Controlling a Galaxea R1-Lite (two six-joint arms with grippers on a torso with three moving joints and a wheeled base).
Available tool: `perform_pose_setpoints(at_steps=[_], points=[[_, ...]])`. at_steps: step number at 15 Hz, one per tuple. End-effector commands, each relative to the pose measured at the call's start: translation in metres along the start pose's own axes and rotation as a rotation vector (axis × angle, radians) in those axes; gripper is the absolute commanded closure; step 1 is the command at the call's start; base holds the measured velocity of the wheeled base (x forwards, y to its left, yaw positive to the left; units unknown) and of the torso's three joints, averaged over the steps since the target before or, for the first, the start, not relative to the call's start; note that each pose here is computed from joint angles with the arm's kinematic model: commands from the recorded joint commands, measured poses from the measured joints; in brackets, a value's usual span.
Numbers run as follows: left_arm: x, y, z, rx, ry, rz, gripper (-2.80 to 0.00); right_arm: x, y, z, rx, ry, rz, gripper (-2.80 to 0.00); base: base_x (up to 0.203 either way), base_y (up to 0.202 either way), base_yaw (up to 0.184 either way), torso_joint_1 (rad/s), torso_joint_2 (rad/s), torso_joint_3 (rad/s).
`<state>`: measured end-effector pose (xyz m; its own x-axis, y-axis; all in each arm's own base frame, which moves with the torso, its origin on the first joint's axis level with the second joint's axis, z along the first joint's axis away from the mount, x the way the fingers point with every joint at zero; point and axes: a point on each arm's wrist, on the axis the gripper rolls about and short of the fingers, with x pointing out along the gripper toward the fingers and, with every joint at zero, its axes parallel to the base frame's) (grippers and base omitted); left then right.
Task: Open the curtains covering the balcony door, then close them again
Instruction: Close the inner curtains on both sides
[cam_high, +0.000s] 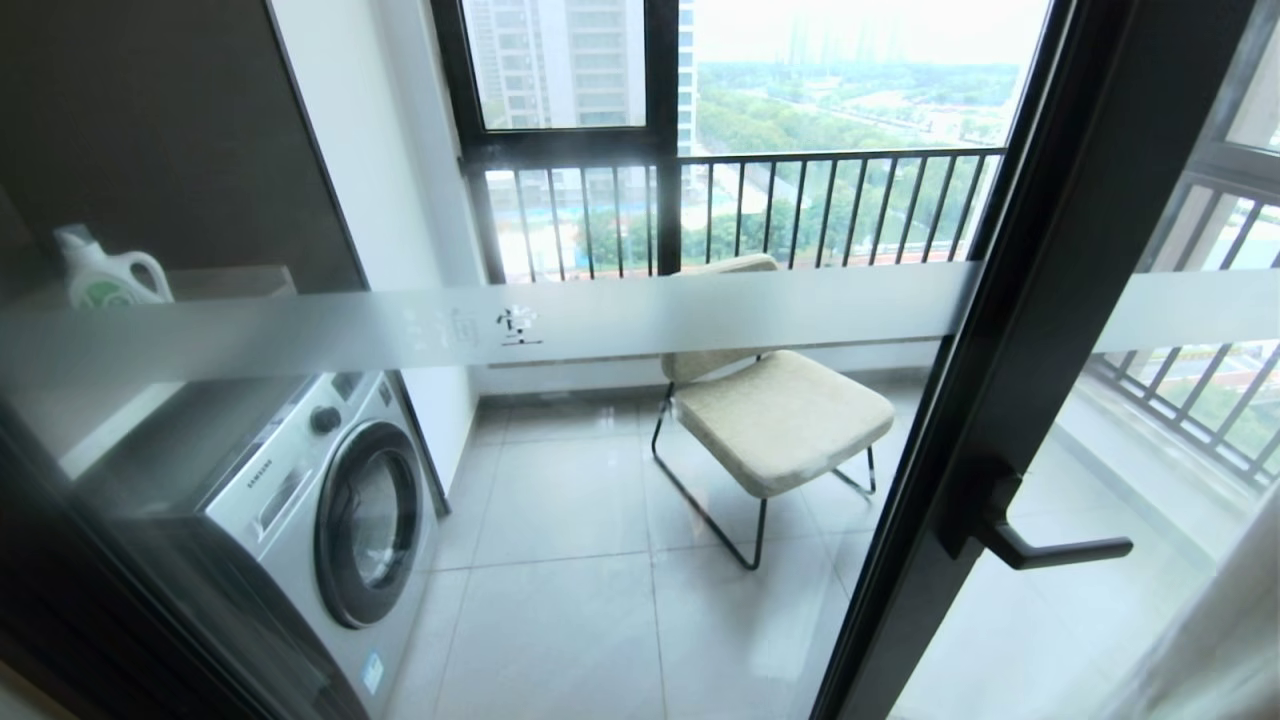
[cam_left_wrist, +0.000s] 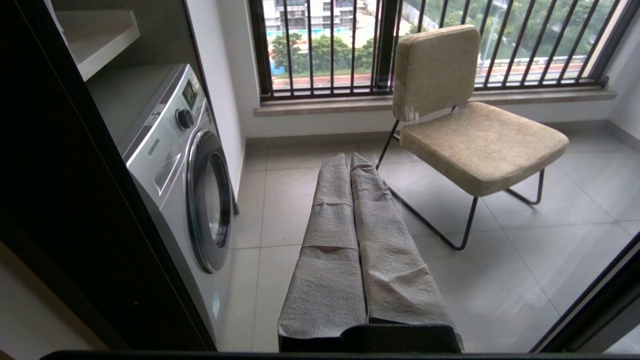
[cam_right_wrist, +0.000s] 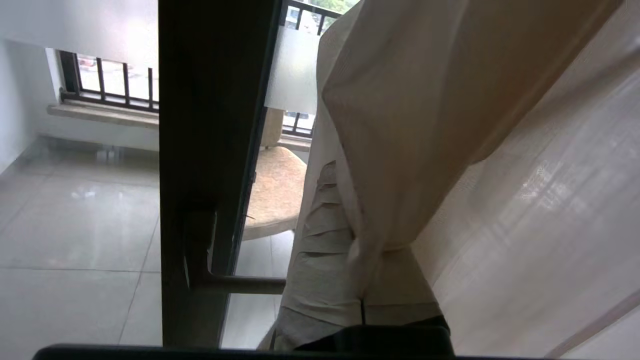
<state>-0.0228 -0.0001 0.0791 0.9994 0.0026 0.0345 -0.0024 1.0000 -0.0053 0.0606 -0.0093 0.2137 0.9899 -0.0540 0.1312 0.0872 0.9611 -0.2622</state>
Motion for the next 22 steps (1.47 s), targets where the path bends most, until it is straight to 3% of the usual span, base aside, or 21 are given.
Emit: perform_pose_setpoints(at_steps=[1,10,17,22], points=[[0.000,0.000,0.000,-0.001,-0.001,0.001,0.00,0.004,0.001,0.006,0.005,-0.025,0.049,0.00,0.000,0.000,0.000,0.000,0.00,0.000],[0.000,0.000,0.000,-0.001,-0.001,0.001,0.00,0.031,0.009,0.026,0.049,-0.064,0.229,0.00,0.000,0.000,0.000,0.000,0.00,0.000],[0.000,0.000,0.000,-0.001,-0.001,0.001,0.00,0.047,0.028,0.035,0.062,-0.116,0.545,0.00,0.000,0.000,0.000,0.000,0.00,0.000],[0.000,0.000,0.000,-0.001,-0.001,0.001,0.00,0.072,0.063,0.048,0.071,-0.133,0.773,0.00,0.000,0.000,0.000,0.000,0.00,0.000]])
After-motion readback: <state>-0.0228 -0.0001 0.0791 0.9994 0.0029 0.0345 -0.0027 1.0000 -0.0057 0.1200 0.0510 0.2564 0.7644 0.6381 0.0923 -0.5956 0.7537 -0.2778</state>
